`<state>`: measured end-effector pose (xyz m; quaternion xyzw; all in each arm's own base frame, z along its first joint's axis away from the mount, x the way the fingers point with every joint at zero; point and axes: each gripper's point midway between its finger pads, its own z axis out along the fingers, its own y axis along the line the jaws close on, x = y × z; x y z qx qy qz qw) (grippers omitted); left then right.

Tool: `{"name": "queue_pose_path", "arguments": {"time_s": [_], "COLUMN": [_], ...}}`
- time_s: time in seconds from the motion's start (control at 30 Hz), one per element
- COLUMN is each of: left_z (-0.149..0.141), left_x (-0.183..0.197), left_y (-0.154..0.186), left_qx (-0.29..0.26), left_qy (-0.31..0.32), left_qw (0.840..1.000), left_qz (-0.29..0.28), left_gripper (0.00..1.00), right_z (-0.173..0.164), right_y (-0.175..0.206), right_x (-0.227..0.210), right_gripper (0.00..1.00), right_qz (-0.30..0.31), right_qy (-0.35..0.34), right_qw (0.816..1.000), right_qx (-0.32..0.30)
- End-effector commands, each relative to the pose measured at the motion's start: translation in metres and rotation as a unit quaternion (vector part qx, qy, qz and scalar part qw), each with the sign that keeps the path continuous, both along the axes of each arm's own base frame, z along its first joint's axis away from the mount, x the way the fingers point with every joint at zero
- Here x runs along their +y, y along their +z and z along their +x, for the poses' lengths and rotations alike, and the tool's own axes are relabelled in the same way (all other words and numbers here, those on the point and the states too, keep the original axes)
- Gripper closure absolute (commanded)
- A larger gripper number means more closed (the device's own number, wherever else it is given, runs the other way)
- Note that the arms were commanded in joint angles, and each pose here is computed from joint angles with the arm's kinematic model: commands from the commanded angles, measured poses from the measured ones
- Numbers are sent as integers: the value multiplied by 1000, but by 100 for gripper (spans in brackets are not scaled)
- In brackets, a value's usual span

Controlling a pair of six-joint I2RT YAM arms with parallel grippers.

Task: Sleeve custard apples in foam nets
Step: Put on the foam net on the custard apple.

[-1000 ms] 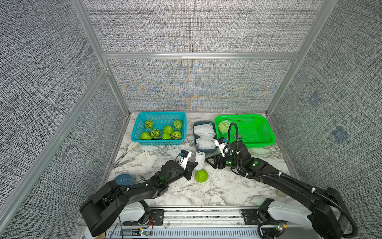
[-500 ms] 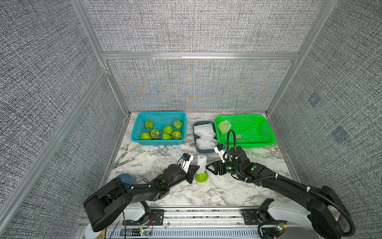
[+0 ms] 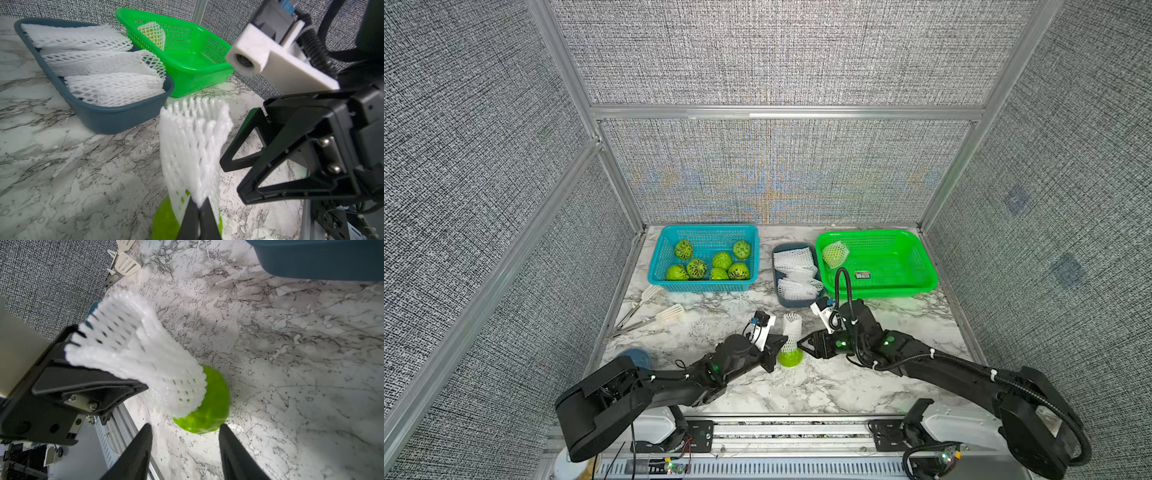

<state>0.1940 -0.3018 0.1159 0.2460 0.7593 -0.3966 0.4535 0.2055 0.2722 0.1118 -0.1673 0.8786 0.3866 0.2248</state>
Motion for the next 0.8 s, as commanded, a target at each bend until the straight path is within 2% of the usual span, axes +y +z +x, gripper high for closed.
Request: {"name": "queue_pose_path", "arguments": {"time_s": [0.0, 0.1, 0.57, 0.77], "left_z": [-1, -4, -6, -12], "left_x": [0, 0, 0, 0], "left_y": [-1, -5, -21, -30], "left_qx": [-5, -1, 23, 38], "left_qy": [0, -1, 1, -2], "left_qw": [1000, 1000, 999, 998], "left_qz": [6, 11, 41, 49], "left_gripper": [97, 96, 94, 94], "right_z": [3, 3, -2, -3], "right_y": [6, 6, -7, 1], "right_x": [4, 5, 9, 2], "right_gripper": [52, 54, 54, 47], "right_qz": [12, 14, -4, 12], "right_qy": [-1, 4, 24, 5], "right_qw": [1000, 1000, 999, 999], "right_qx": [-11, -15, -24, -39]}}
